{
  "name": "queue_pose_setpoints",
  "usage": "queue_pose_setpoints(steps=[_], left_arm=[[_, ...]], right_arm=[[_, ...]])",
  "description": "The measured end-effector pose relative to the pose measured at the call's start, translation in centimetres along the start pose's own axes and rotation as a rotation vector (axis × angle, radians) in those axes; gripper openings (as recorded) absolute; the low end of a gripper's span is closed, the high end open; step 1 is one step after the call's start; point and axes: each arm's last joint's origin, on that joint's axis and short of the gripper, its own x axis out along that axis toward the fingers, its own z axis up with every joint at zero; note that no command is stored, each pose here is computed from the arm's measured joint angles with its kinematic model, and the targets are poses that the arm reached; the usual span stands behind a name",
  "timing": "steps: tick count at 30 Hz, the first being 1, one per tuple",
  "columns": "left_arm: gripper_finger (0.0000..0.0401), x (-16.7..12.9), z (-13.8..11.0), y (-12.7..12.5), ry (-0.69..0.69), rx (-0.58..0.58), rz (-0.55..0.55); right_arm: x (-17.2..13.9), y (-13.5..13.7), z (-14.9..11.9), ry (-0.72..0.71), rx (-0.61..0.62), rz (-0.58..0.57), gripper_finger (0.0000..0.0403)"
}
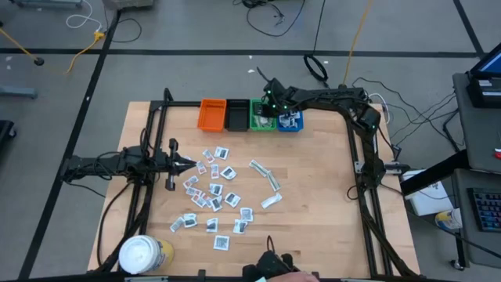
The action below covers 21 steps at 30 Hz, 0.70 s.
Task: Pick & Place First Aid Supplies
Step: Put the green bandage into the green bin
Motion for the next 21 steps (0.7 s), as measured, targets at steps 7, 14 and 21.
queue_pose_setpoints(steps=[7, 14, 21], left_arm=[[0.0037, 0.0, 0.0, 0.0, 0.0, 0.0, 0.0], [0.0037, 0.0, 0.0, 0.0, -0.001, 0.0, 0.0], [0.0037, 0.0, 0.0, 0.0, 0.0, 0.0, 0.0]], right_arm=[[-0.1, 0.0, 0.1, -0.018, -0.025, -0.012, 0.0121], [-2.9, 1.4, -0.3, -0.002, -0.1, 0.018, 0.0147], [-4.6, 2.1, -2.6, 0.119, -0.108, -0.059, 0.0124]])
